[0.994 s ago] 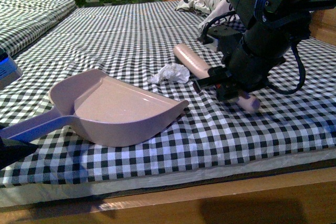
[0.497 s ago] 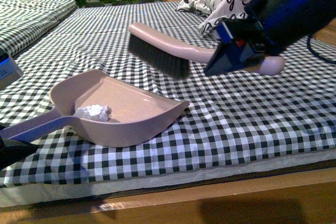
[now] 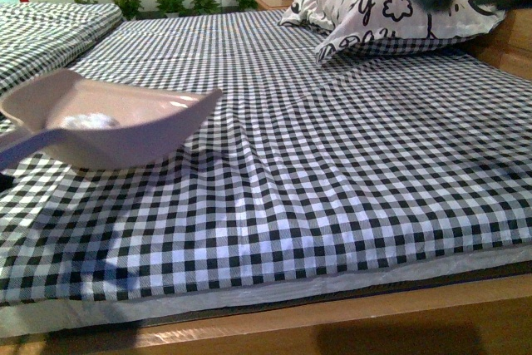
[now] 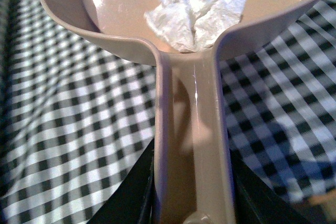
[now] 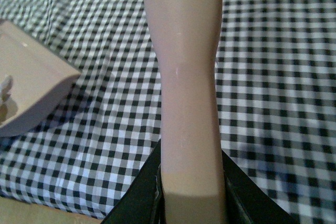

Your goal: Clean up trash

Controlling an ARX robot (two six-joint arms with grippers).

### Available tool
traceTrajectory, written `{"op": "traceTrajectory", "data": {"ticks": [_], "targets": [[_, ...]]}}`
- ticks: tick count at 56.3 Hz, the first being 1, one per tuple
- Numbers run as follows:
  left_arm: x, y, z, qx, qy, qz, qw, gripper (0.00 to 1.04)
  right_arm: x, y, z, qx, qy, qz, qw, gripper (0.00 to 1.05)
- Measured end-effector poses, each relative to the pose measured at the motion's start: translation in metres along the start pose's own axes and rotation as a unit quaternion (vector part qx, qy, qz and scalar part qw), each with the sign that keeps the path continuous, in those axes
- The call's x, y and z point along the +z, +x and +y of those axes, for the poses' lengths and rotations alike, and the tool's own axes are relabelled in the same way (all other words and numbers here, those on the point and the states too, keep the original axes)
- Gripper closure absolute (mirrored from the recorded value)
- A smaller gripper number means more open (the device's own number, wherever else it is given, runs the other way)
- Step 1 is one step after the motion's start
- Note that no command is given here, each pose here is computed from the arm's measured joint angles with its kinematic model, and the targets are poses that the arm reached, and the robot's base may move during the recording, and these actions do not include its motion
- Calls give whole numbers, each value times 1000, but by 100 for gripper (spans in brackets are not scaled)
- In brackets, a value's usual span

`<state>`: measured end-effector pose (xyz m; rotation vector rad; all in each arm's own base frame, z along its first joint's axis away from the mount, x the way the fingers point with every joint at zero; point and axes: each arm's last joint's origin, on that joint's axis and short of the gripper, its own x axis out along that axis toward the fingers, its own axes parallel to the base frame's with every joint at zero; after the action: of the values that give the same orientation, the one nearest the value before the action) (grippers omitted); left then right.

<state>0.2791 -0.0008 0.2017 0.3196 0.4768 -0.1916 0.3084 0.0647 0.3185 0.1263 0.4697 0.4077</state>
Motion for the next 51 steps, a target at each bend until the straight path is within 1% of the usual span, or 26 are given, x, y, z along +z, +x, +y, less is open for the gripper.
{"op": "traceTrajectory", "data": {"ticks": [6, 10, 15, 19, 23, 29, 42, 51], "targets": [[9, -11, 7, 63, -31, -18, 997, 78, 5, -35, 1, 9, 17, -34, 999, 85], [19, -22, 10, 107, -39, -43, 993, 78, 10, -63, 5, 17, 22, -65, 997, 85], [29, -37, 11, 144, -46, -72, 986, 78, 16, -91, 11, 25, 14, -101, 994, 85], [39, -57, 6, 169, -46, -107, 979, 78, 20, -122, 18, 34, 1, -140, 990, 85], [47, -77, -4, 179, -46, -138, 973, 78, 21, -149, 24, 37, -12, -170, 985, 85], [50, -99, -15, 189, -45, -170, 966, 78, 20, -171, 30, 39, -20, -193, 980, 85], [42, -139, -33, 235, -57, -210, 947, 78, 13, -207, 39, 41, -26, -228, 972, 85], [37, -155, -46, 242, -64, -229, 941, 78, 3, -224, 46, 33, -24, -244, 969, 85]]}}
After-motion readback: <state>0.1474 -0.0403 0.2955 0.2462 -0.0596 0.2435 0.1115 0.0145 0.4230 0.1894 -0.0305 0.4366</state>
